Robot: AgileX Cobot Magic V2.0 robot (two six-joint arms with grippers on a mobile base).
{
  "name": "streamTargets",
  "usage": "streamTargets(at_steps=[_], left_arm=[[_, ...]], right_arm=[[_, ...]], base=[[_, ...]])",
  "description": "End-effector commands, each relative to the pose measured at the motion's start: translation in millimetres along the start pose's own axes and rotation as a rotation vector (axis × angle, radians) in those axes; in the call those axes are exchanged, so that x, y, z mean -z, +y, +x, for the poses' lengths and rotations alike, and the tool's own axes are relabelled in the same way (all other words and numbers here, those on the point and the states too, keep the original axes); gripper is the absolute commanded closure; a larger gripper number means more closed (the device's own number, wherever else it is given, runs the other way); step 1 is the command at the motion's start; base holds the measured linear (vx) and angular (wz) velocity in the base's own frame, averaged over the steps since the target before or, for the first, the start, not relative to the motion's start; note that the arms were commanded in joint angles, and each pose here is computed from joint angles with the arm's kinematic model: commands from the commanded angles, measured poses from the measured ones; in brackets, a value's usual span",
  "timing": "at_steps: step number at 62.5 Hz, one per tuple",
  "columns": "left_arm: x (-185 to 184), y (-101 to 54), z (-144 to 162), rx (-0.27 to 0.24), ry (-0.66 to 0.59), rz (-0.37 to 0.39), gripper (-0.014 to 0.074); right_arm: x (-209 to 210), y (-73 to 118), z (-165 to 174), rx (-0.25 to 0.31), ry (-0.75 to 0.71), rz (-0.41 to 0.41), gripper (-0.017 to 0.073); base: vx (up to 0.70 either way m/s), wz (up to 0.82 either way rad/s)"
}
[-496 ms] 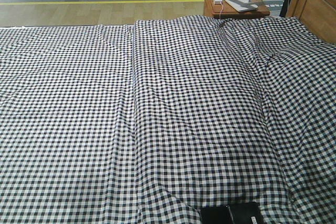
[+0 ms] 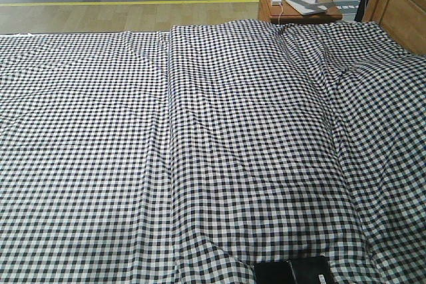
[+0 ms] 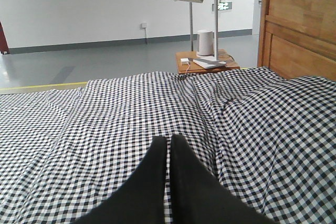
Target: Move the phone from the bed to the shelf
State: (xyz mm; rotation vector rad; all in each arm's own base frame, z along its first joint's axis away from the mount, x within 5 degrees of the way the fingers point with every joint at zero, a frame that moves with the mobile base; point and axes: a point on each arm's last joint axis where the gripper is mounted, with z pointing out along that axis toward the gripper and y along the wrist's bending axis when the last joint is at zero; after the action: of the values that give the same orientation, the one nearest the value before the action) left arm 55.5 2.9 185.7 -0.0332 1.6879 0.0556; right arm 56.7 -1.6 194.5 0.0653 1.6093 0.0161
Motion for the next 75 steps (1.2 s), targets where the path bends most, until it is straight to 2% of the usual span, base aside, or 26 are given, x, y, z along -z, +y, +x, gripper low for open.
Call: streamTargets(at_steps=[1, 35, 43, 47, 57, 70, 75], left_arm=[[0, 0.1, -5, 0.009, -0.075, 0.0, 0.0592], [0, 0.1, -5, 0.009, -0.075, 0.0, 0.0592], [0, 0.1, -5, 0.009, -0.075, 0.0, 0.0592], [0, 0.1, -5, 0.009, -0.075, 0.0, 0.0592], [0, 0.1, -5, 0.009, -0.075, 0.0, 0.0592], [0, 0.1, -5, 0.009, -0.075, 0.0, 0.0592], [0, 0.1, -5, 0.009, -0.075, 0.0, 0.0592]], right_arm=[[1, -0.4, -4, 0.02, -0.071, 0.006, 0.0564], [1, -0.4, -4, 0.02, -0.073, 0.006, 0.0564], [1, -0.3, -5, 0.035, -0.086, 0.006, 0.0564], [1, -0.1, -10, 0.034, -0.137, 0.005, 0.0564], [8, 0.9, -34, 0.042, -0.396, 0.0, 0.0564], [24, 3.5, -81, 0.095, -0.572, 0.01, 0.0564], [36, 4.9, -107, 0.133, -0.639, 0.023, 0.0564]], base=[[0.0, 0.0], [0.0, 0.0], [0.0, 0.0], [0.0, 0.0], [0.0, 0.0], [0.0, 0.0], [0.0, 0.0]])
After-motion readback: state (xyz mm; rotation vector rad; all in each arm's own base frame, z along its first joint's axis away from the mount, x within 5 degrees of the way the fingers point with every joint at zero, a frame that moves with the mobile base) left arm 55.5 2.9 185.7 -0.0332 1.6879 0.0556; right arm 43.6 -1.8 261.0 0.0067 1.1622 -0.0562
